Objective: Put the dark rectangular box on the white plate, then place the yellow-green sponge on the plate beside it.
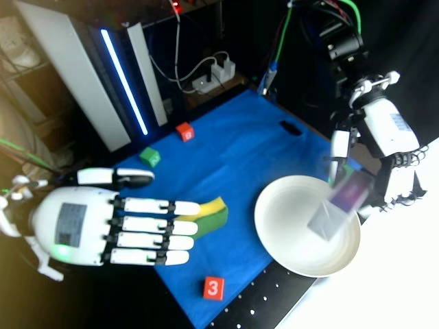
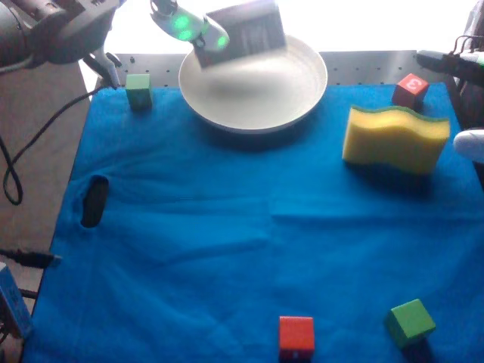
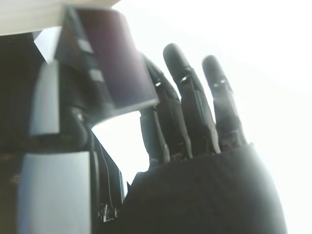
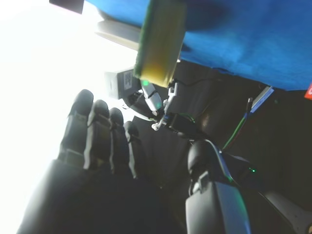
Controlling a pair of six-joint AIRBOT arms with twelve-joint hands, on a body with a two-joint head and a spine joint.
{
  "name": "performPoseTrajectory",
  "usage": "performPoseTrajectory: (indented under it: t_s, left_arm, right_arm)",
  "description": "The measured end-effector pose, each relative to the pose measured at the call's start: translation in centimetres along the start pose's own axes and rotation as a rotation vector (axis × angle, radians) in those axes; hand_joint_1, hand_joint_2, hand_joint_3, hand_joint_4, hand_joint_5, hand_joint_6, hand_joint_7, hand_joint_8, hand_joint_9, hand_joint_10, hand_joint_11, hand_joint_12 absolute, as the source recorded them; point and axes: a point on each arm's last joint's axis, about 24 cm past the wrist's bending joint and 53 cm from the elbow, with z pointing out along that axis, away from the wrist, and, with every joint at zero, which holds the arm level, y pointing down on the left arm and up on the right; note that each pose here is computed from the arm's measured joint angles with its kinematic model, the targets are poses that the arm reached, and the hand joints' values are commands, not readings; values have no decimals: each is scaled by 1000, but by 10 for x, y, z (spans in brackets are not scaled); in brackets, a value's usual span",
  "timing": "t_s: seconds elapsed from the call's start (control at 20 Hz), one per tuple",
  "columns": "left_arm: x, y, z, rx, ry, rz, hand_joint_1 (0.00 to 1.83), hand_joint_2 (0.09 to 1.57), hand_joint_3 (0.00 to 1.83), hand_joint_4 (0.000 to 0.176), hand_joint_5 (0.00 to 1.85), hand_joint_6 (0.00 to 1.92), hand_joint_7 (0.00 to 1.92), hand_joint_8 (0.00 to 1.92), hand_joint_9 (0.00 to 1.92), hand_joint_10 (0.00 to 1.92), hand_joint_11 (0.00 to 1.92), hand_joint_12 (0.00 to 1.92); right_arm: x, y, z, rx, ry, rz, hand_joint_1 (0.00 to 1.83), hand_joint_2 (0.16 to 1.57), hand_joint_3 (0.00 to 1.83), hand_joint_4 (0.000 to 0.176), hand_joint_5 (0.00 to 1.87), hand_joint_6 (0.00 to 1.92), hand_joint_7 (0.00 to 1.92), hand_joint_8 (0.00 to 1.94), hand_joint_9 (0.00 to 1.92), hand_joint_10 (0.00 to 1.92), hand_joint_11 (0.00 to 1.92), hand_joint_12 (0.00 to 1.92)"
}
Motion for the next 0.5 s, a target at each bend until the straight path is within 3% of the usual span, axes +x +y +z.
performPoseTrajectory:
  t_s: [0.05,0.1,0.2,0.25,0.3,0.35,0.5]
  left_arm:
    - [0,-1,0,3,0,-1,879,910,0,172,271,1,241,2,207,1,0,220]
    - [2,-4,-1,12,2,-3,884,905,0,175,261,0,208,0,171,0,0,187]
    - [4,-11,-4,35,5,-4,866,909,0,176,221,3,128,2,115,3,0,67]
    - [4,-12,-5,43,7,-6,866,909,0,176,221,3,128,2,115,3,0,67]
    - [2,-16,-10,64,4,-6,804,923,2,176,185,0,186,8,112,2,0,2]
    - [1,-18,-17,88,1,-7,816,924,1,176,177,0,188,4,91,0,0,0]
    - [2,-19,-47,150,-1,-5,760,903,0,176,96,0,53,0,30,0,46,20]
  right_arm:
    - [0,0,0,0,0,0,405,1272,0,60,89,0,135,2,132,1,0,464]
    - [0,0,0,0,-1,0,395,1265,0,63,90,0,136,1,138,1,0,497]
    - [0,0,0,0,-1,1,422,1278,3,38,78,1,118,0,135,1,0,458]
    - [0,0,0,0,-1,1,422,1278,3,38,78,1,118,0,135,1,0,458]
    - [0,0,0,0,-1,2,442,1250,3,47,91,0,154,0,140,0,67,252]
    - [0,0,0,0,-2,7,438,1237,0,63,84,0,125,0,117,0,58,225]
    - [0,0,0,0,-1,15,401,1185,0,66,88,1,120,3,117,2,58,212]
